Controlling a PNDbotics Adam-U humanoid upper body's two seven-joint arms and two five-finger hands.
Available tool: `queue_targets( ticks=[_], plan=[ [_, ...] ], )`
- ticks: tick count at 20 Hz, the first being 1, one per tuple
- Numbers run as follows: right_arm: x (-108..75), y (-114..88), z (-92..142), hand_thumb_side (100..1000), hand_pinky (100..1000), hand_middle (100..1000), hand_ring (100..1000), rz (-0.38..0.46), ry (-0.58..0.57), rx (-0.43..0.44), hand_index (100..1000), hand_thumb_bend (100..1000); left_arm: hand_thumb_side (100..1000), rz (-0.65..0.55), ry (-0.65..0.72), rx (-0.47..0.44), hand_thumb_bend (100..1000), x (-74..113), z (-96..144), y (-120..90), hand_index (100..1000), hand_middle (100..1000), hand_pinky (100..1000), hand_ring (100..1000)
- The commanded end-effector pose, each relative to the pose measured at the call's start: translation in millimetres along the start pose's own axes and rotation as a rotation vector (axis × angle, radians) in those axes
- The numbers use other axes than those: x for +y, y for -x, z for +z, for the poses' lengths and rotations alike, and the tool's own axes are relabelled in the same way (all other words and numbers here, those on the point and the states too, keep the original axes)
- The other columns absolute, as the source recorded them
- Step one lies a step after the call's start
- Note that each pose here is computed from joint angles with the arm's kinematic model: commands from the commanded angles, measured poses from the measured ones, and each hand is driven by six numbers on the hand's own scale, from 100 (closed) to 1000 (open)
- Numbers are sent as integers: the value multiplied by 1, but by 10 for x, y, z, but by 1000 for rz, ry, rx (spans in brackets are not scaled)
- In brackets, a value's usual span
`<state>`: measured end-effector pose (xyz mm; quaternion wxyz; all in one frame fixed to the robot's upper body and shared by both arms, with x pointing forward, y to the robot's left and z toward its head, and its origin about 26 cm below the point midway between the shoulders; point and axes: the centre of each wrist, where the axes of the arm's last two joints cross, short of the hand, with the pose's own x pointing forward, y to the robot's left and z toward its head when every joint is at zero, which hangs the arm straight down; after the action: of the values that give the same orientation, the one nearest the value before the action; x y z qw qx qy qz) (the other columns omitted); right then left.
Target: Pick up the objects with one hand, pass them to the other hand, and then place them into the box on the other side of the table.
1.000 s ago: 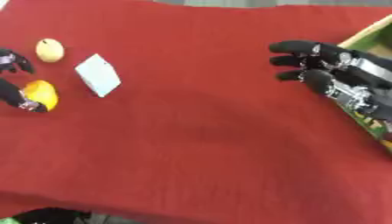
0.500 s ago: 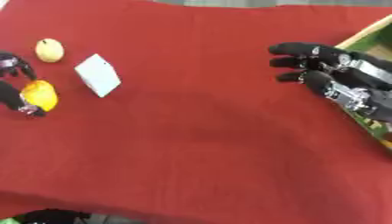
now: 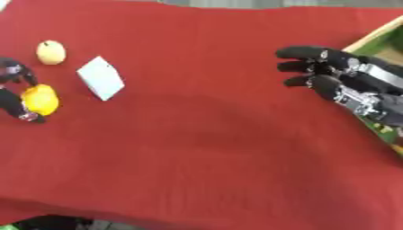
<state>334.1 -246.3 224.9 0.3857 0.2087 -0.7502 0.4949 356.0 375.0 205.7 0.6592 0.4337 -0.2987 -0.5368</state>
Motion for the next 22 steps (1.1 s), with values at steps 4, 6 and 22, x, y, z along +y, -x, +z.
queue_targets(
  ticks=[4,6,22],
  plan=[
    [-20,-64,-3,622,937,998,1000,28,-11,-1,978,100,246,63,30,101,642,94,29,31,762,813,846,838],
    [-16,-61,-4,624,937,999,1000,28,-14,1,977,100,240,64,14,110,644,87,22,27,761,808,845,834],
    [-8,-45,-1,627,937,999,1000,32,-18,7,978,100,100,36,-80,162,428,11,-47,-23,635,708,766,752]
  ],
)
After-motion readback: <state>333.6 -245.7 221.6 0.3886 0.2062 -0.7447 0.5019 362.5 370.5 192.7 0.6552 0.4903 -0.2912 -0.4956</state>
